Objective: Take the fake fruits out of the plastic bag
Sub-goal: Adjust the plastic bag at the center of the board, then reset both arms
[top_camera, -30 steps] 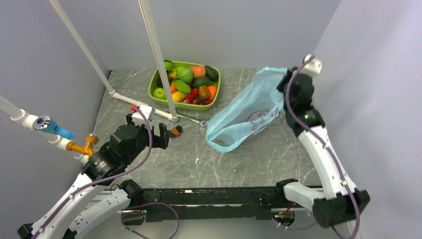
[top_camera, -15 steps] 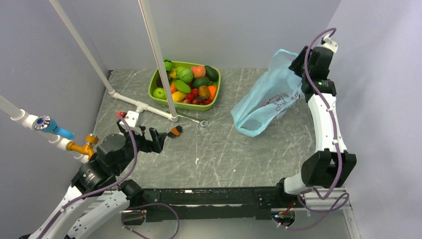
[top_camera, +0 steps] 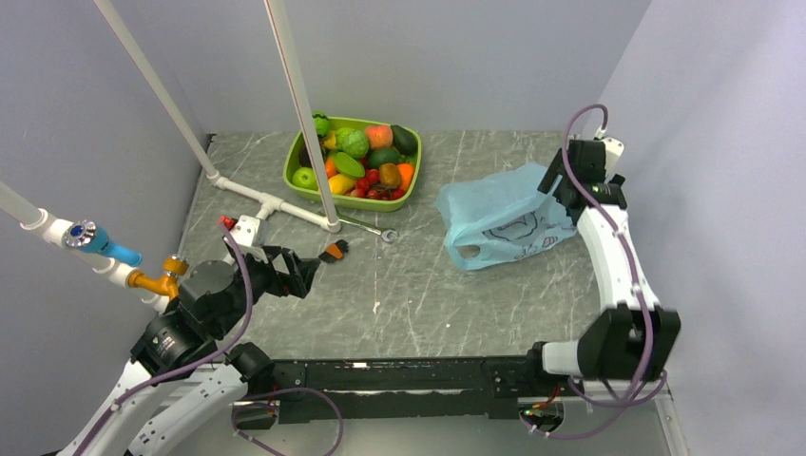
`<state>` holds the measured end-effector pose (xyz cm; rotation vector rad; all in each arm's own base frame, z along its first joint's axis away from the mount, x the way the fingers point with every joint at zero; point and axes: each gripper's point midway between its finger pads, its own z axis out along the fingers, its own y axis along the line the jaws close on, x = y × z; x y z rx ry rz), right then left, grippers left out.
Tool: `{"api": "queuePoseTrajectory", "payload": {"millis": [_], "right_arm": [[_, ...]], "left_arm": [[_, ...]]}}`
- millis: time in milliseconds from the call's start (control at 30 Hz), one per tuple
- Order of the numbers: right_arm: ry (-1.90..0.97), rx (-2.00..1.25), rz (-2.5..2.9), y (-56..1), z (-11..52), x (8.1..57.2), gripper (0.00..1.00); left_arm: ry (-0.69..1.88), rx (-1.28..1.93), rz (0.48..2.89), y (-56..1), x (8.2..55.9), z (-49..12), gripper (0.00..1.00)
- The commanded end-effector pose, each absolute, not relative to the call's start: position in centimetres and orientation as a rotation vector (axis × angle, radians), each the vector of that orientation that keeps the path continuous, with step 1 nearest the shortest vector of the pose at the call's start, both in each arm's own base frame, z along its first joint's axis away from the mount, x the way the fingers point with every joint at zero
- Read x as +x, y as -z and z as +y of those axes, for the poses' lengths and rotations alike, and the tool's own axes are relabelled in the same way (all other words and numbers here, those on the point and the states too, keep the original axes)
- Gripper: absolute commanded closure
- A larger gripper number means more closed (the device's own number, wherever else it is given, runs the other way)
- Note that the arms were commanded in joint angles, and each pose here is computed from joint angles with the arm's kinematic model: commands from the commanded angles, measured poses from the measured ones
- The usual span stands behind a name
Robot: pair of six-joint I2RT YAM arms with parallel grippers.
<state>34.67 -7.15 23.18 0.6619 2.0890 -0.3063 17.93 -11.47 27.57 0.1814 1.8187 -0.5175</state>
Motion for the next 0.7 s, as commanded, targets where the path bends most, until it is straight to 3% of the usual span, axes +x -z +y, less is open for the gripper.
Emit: {"api": "queuePoseTrajectory", "payload": {"millis": [0,333,533,667], "right_arm": [[0.349,0.678,1.948,-28.6,-6.2,31.2,0.01],[-0.281,0.252,1.913,-32.1,4.0,26.4,0.0],[-0.305,0.16,1.664,-36.5,3.7,22.0,0.0],[-0.213,0.297,1.604,-37.3,0.8,19.4,0.0]], "left_arm": [[0.573,0.166,1.775,-29.1,17.6,-11.7,0.01],[0.537,0.144,1.684,-32.7,17.2,-10.1,0.0],[0.548,0.139,1.534,-37.6,15.8,-8.5,0.01],[0.563,0.135,1.438,-40.7,14.5,-7.4,0.01]]}}
